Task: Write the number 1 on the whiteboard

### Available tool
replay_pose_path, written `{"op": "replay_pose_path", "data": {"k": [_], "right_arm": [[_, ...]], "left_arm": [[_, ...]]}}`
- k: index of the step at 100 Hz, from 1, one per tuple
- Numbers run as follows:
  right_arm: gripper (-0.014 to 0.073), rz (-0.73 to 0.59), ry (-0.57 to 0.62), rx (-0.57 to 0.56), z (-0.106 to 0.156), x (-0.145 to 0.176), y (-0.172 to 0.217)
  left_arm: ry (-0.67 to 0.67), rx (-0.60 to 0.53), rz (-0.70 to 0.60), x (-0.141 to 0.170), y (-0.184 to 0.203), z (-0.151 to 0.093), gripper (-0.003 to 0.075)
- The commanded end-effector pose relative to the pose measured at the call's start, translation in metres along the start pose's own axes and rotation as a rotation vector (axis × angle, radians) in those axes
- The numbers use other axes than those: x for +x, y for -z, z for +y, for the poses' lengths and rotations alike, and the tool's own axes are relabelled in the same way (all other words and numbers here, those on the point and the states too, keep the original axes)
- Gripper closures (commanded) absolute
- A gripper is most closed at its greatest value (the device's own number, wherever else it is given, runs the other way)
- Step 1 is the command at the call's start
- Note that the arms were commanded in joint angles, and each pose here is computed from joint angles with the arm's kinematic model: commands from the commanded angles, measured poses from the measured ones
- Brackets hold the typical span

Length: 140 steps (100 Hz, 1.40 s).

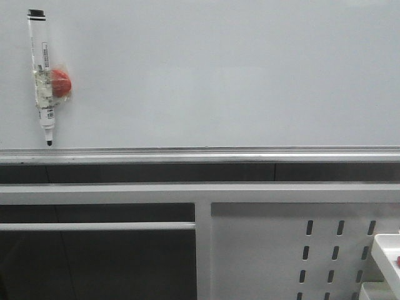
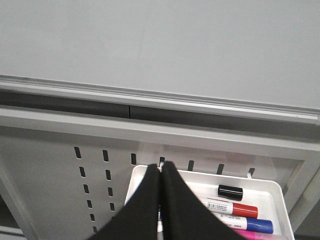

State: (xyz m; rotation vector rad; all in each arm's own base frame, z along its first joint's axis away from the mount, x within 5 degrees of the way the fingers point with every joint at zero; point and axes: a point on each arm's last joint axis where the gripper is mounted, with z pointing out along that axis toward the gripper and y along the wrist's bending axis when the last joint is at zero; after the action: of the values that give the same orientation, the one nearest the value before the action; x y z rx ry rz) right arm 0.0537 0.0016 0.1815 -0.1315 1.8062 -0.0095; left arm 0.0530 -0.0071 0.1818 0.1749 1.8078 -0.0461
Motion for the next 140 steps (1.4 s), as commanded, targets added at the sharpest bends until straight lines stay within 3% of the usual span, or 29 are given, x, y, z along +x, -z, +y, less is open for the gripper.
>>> {"op": "replay_pose_path", "data": {"k": [1, 125, 140], "right_arm": [[0.0645, -0.043, 0.004, 0.005, 0.0001, 0.0005, 0.0004], [0.0645, -0.043, 0.004, 0.005, 0.0001, 0.0005, 0.0004], [0.0645, -0.126, 0.013, 0.000, 0.0006, -0.0070, 0.0010]], "left_arm": [[0.016, -0.003, -0.047, 0.0049, -0.0020, -0.0003, 0.0740], [0.016, -0.003, -0.047, 0.0049, -0.0020, -0.0003, 0.0740], [0.016, -0.003, -0.047, 0.0049, -0.0020, -0.0003, 0.0740]]}}
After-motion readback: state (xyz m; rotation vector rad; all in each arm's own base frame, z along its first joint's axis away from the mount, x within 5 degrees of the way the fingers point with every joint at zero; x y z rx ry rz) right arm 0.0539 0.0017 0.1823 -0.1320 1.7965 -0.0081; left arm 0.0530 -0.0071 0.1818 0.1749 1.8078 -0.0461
